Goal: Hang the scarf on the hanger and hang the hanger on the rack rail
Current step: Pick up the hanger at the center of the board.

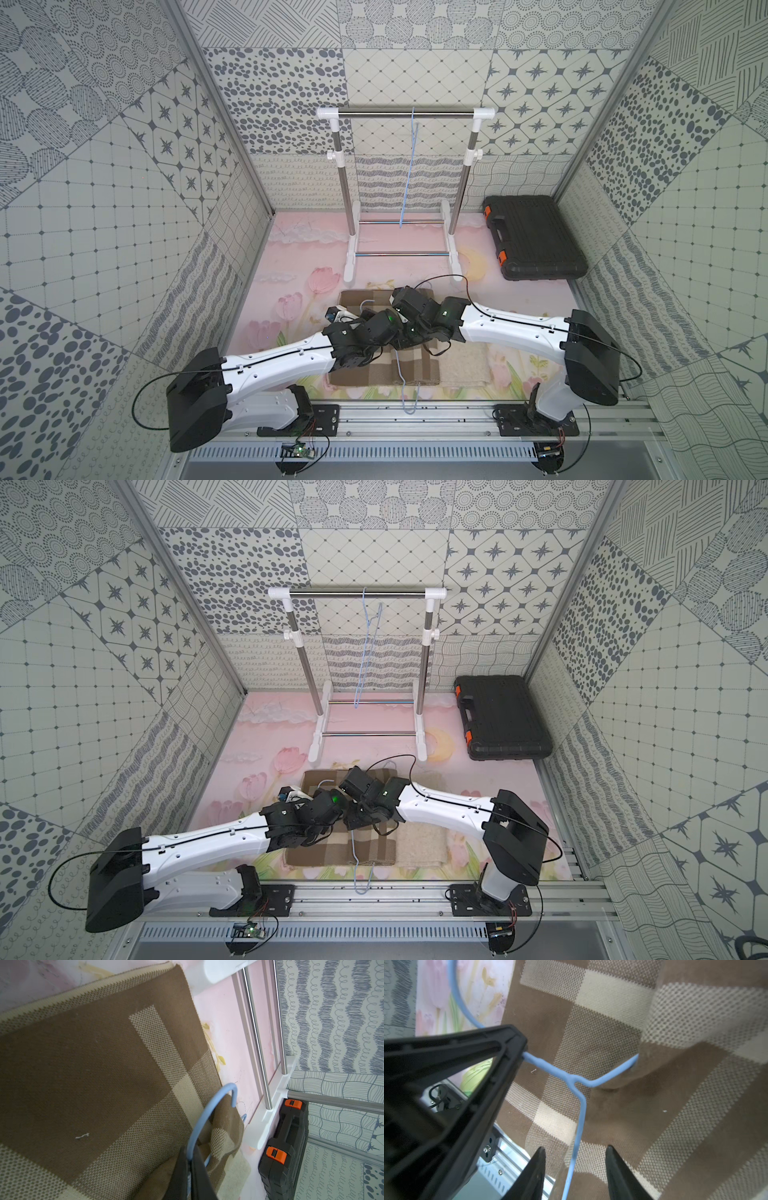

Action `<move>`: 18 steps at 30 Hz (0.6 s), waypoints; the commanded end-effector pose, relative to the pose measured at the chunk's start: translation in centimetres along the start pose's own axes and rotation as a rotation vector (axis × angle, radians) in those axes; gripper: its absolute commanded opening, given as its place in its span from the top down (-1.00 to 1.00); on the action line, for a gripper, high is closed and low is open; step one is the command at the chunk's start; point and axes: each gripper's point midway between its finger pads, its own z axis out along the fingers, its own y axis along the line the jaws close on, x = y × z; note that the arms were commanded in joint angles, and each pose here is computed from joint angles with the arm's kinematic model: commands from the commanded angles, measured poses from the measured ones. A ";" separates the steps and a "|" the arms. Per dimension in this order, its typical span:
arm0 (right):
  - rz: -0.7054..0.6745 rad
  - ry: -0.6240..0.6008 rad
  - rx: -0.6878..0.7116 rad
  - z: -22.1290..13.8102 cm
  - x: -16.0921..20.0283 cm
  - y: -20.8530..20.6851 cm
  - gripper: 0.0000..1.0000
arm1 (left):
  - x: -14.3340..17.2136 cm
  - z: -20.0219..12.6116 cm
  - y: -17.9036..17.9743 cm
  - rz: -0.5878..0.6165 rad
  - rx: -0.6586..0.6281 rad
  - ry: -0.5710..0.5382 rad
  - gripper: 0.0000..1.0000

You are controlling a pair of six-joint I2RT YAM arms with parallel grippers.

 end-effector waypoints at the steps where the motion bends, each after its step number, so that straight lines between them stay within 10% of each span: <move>1: -0.025 -0.029 0.029 0.6 -0.8 0.0 0.06 | 0.0 -0.4 -1.2 0.005 0.041 -0.004 1.00; 16: 0.015 -0.031 0.002 1.9 -0.7 -0.5 1.00 | 0.3 -0.5 -1.8 0.027 0.106 0.025 1.00; 18: 0.020 -0.043 -0.022 1.7 -0.6 -0.8 1.00 | 0.4 -0.5 -2.2 0.047 0.158 0.041 0.68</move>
